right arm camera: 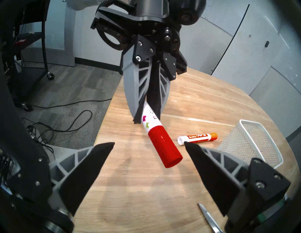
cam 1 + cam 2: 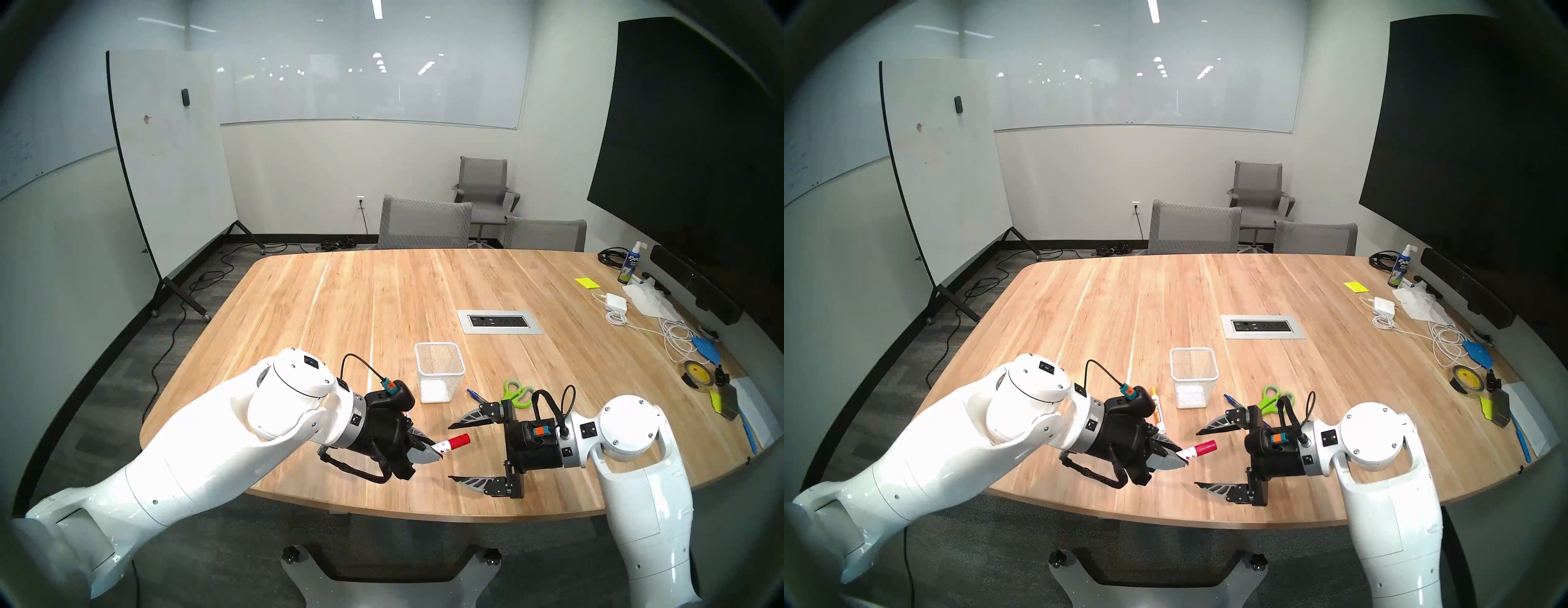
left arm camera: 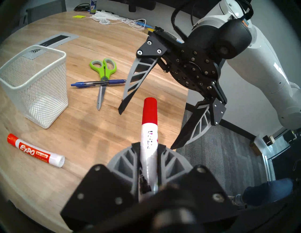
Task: Place the pen, the marker, and the scissors into the pen holder
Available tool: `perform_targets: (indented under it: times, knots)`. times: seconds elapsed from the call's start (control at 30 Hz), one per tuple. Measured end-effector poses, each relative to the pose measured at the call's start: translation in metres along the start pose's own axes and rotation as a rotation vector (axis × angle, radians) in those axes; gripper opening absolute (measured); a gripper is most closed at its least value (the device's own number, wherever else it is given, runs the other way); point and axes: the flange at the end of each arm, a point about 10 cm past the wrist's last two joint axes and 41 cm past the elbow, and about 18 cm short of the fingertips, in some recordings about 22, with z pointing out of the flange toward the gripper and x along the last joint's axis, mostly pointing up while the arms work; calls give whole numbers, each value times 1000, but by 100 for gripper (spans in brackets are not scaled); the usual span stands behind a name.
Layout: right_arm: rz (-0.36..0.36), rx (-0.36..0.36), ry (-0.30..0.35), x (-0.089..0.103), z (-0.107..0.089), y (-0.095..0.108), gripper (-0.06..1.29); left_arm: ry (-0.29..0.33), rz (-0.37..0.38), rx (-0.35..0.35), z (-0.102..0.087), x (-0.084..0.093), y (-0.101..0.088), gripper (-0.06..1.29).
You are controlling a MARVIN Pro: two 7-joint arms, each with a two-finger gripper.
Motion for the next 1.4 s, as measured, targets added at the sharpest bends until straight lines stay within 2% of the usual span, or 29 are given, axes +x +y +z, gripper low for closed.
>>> perform_targets:
  times: [0.47,0.93,1.4]
  knots:
    - [-10,20,-10,-1,5,-7,124,-46,-9,-30,3,-7,-1,19]
    - [-14,17,-17,-4,9,-8,124,-49,-7,-36,3,-6,-7,19]
    - [-7,2,-17,-8,10,-7,124,-57,-14,-54,11,-4,-10,19]
